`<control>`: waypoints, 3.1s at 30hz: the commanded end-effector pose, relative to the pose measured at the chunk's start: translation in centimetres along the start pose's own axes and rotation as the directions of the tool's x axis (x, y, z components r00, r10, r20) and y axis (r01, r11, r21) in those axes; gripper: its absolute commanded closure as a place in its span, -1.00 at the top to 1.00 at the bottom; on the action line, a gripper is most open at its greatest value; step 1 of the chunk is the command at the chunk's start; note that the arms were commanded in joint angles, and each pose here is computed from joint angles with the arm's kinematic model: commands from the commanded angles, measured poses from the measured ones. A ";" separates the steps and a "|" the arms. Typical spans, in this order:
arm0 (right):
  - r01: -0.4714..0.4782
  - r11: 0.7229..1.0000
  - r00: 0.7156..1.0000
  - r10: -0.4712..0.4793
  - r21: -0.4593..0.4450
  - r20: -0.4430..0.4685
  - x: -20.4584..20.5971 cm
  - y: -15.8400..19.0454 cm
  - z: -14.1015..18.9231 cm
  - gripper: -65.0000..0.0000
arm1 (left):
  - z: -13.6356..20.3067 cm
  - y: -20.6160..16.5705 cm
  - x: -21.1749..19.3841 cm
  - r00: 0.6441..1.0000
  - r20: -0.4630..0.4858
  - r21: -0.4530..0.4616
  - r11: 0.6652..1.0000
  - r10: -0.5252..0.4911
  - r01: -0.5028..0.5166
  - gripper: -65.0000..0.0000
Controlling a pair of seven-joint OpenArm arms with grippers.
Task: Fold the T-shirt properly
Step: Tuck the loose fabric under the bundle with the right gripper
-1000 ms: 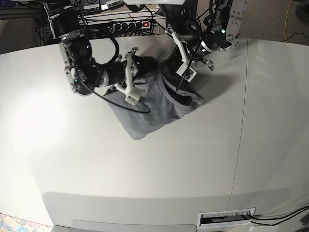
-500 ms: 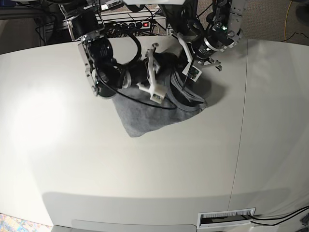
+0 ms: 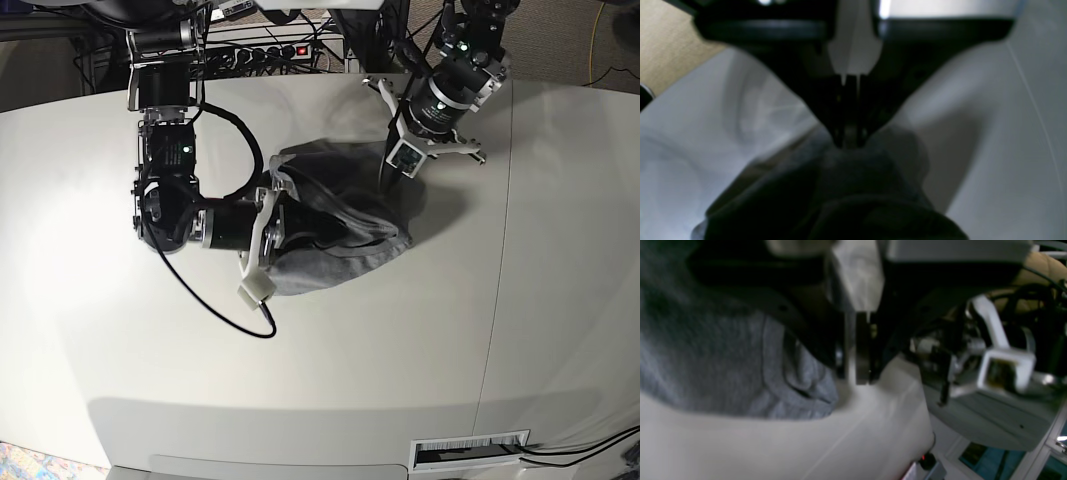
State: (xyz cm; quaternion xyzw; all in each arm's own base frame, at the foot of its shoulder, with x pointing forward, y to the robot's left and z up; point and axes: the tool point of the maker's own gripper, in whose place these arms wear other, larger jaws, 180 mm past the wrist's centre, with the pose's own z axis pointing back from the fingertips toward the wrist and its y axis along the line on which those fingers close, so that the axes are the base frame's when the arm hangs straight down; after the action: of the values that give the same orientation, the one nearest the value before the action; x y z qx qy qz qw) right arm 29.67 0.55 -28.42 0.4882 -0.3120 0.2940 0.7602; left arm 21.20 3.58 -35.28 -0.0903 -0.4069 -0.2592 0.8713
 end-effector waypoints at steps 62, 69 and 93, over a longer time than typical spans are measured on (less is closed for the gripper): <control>0.039 0.999 0.989 -0.035 0.024 -0.145 -7.9 3.5 1.8 -0.48 | 0.2 0.2 -0.7 1.000 0.007 0.034 0.999 -0.018 0.017 -1.00; 0.013 0.998 0.975 -0.025 -0.054 -0.219 -9.5 2.1 2.1 -0.48 | 0.2 0.2 -0.7 1.000 0.008 0.034 0.999 -0.019 0.018 -1.00; -0.085 0.986 0.946 0.035 -0.143 -0.323 -11.5 1.0 -0.2 -1.00 | 0.2 -0.2 -0.4 1.000 0.024 0.013 1.000 0.002 -0.002 -1.00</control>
State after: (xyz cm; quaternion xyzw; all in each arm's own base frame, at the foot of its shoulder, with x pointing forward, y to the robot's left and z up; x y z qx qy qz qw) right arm 20.96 -1.14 -37.94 0.3515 -0.1992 0.3678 0.8376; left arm 20.37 3.82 -36.31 -0.0842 -0.4025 -0.2580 0.8743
